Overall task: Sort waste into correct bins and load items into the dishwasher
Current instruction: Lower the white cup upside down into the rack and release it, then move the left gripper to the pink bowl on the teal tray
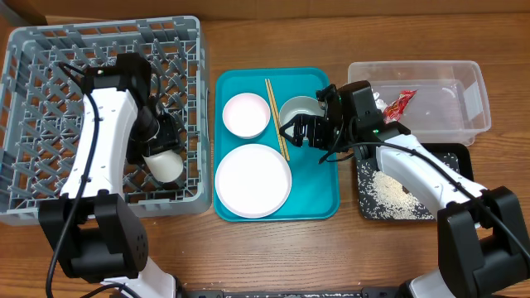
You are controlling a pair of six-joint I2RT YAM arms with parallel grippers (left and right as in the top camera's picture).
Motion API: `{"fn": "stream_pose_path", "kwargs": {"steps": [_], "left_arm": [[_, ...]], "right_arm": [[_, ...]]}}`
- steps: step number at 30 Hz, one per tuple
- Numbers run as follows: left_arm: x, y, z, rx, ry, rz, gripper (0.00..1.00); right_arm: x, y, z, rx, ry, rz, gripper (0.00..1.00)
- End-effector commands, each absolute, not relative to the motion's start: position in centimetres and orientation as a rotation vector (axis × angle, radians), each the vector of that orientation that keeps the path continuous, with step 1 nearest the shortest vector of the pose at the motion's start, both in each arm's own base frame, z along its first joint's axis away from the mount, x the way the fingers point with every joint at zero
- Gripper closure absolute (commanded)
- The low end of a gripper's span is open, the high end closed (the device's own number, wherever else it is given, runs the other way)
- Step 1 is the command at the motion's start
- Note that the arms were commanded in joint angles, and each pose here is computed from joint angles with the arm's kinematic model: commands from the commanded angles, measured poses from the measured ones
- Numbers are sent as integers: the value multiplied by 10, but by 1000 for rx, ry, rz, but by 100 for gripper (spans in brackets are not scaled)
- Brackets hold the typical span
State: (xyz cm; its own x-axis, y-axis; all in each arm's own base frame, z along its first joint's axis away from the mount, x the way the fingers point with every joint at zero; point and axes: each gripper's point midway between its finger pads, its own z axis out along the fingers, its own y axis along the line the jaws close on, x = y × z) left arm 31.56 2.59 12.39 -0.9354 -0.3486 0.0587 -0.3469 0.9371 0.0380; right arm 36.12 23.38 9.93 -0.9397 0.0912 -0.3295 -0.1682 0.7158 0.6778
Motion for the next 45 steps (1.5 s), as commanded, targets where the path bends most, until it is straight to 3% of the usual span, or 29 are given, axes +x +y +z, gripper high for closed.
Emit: {"fn": "stream_pose_path", "kwargs": {"steps": [1, 11, 19, 24, 28, 30, 38, 45], "left_arm": [[313, 25, 110, 553, -3016, -89, 61], [307, 3, 104, 456, -3004, -72, 61], [307, 11, 101, 447, -3015, -182, 55], [303, 11, 91, 445, -3005, -185, 39], [301, 8, 88, 444, -2995, -158, 18], [301, 7, 88, 444, -2996, -157, 15], [318, 7, 104, 468, -3052, -120, 14], [352, -9, 183, 456, -3218, -18, 18]], "right_arm": [[363, 235, 99, -71, 2577, 1059, 0], [363, 235, 99, -71, 2576, 1058, 0], [363, 235, 99, -71, 2577, 1058, 0], [363, 235, 99, -71, 2577, 1058, 0], [363, 235, 99, -71, 2577, 1058, 0], [363, 235, 99, -71, 2576, 1058, 0], [363, 235, 99, -72, 2574, 1059, 0], [370, 237, 133, -95, 2515, 1068, 0]]}}
